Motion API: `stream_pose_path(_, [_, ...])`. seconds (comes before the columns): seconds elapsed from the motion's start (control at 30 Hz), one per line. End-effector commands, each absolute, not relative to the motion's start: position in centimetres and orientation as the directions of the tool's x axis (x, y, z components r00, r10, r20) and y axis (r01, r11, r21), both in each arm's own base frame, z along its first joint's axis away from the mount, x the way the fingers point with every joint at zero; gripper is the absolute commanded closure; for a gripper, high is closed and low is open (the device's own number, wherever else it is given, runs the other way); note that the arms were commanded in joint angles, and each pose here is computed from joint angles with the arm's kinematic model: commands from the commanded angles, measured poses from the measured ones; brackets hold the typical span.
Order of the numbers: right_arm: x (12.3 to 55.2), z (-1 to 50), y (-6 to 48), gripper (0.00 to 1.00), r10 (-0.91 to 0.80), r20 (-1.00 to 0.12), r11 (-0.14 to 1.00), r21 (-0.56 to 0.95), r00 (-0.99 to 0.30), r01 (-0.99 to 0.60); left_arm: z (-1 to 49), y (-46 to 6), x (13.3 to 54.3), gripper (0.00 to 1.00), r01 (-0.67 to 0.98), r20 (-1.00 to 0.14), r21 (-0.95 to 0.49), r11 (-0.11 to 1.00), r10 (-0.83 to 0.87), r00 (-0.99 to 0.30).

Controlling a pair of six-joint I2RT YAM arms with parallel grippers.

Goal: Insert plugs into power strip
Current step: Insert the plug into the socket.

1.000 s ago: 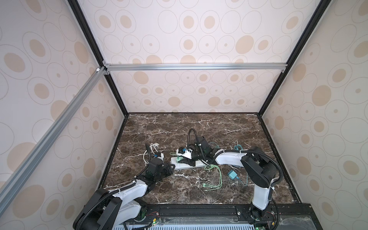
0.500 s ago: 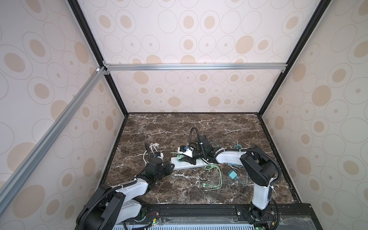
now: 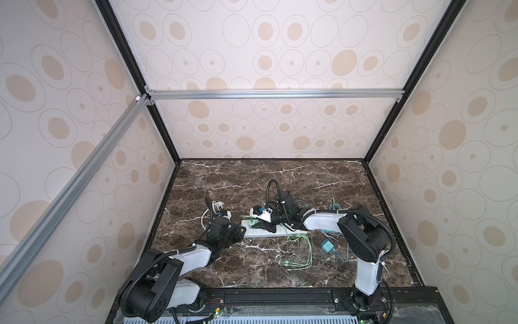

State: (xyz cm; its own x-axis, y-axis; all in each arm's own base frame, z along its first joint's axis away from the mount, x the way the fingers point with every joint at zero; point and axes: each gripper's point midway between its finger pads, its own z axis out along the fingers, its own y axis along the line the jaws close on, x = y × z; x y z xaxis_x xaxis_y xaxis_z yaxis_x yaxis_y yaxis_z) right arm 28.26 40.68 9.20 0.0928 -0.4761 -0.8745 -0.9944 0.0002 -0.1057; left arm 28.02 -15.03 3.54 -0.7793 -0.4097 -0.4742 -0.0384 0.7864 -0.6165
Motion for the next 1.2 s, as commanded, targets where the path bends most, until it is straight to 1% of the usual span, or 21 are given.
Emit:
stream_pose_path(0.0, [28.3, 8.4, 40.6, 1.0, -0.496, -0.861, -0.018, -0.116, 0.11, -0.993, 3.3, -14.9, 28.5, 0.7, -0.026, -0.485, -0.592, 0.805, -0.382, -0.787])
stream_pose_path(0.5, [30.2, 8.9, 39.8, 1.0, -0.493, -0.864, 0.039, -0.141, 0.104, -0.989, 2.8, -14.9, 28.4, 0.71, -0.036, -0.47, -0.59, 0.806, -0.38, -0.796])
stream_pose_path(0.8, [29.8, 8.3, 40.0, 1.0, -0.492, -0.867, 0.023, -0.108, 0.083, -0.994, 2.8, -14.9, 28.5, 0.71, -0.034, -0.473, -0.589, 0.807, -0.379, -0.795])
stream_pose_path(1.17, [29.1, 8.0, 40.4, 1.0, -0.512, -0.854, 0.001, -0.107, 0.092, -0.994, 2.7, -15.0, 28.5, 0.71, -0.031, -0.471, -0.592, 0.805, -0.377, -0.797])
